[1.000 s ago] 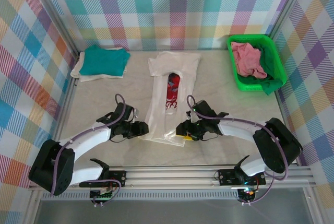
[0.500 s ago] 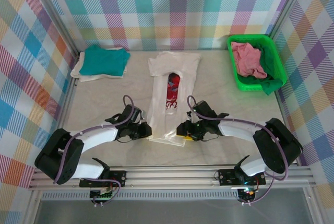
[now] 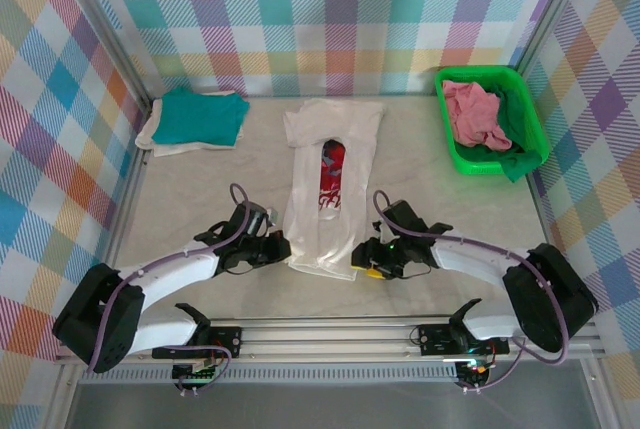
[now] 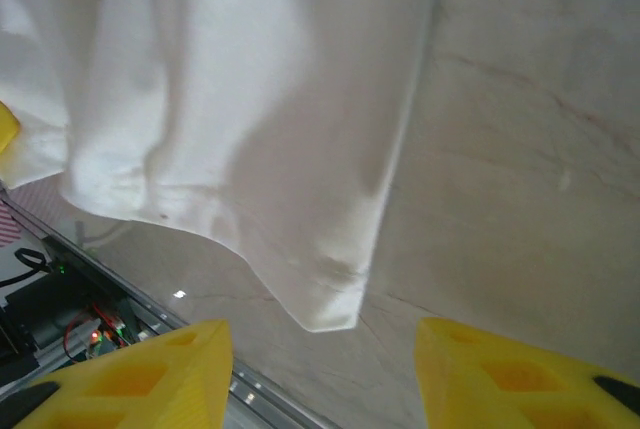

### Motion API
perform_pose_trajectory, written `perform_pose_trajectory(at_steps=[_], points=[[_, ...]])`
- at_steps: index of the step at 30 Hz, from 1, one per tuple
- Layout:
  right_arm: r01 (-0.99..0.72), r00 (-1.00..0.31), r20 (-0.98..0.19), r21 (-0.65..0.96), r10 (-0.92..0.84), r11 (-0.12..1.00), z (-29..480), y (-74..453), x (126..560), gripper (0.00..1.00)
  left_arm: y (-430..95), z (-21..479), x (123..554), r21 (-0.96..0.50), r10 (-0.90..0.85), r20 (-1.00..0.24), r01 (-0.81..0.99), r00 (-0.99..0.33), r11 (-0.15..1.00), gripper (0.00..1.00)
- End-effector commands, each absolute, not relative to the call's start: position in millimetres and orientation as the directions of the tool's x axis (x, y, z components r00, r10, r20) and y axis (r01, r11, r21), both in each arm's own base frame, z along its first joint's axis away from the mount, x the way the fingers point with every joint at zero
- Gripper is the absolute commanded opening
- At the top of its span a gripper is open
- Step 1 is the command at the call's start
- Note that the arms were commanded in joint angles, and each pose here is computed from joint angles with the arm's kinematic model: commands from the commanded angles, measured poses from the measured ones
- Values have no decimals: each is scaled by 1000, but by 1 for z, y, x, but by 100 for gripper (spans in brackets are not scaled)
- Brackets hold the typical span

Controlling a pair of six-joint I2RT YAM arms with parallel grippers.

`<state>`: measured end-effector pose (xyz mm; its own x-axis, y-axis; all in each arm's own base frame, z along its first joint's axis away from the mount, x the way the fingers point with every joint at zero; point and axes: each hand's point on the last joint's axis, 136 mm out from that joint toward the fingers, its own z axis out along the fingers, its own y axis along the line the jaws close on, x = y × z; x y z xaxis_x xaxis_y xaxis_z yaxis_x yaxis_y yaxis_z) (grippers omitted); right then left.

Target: Fold and stack the t-shirts

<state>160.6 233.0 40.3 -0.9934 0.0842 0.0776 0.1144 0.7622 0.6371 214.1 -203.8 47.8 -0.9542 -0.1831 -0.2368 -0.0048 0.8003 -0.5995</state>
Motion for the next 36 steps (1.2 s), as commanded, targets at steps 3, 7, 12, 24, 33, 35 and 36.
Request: perform_pose_trajectory(at_steps=[3,7,12,24,33,35,36], points=[[148,-987,143,664,69,733,37,250,155,53,-207,40,209,-610,-180,-212,-14,-961,793,0],[110,-987,160,675,0,730,35,268,154,52,-207,39,207,-609,-176,-215,-9,-961,793,0],[127,-984,179,649,12,750,25,270,157,41,-204,42,205,-611,-180,-229,-3,-957,791,0],[138,-986,158,601,52,787,32,271,175,2,-203,50,197,-626,-183,-238,6,-954,780,0],[150,-980,191,569,48,809,23,235,134,0,-207,31,156,-603,-131,-141,-20,-981,797,0],[151,-982,178,568,58,809,27,228,129,0,-212,37,150,-617,-140,-138,-26,-981,786,0],[148,-984,163,568,65,810,31,226,130,0,-216,43,151,-632,-152,-140,-30,-978,774,0]])
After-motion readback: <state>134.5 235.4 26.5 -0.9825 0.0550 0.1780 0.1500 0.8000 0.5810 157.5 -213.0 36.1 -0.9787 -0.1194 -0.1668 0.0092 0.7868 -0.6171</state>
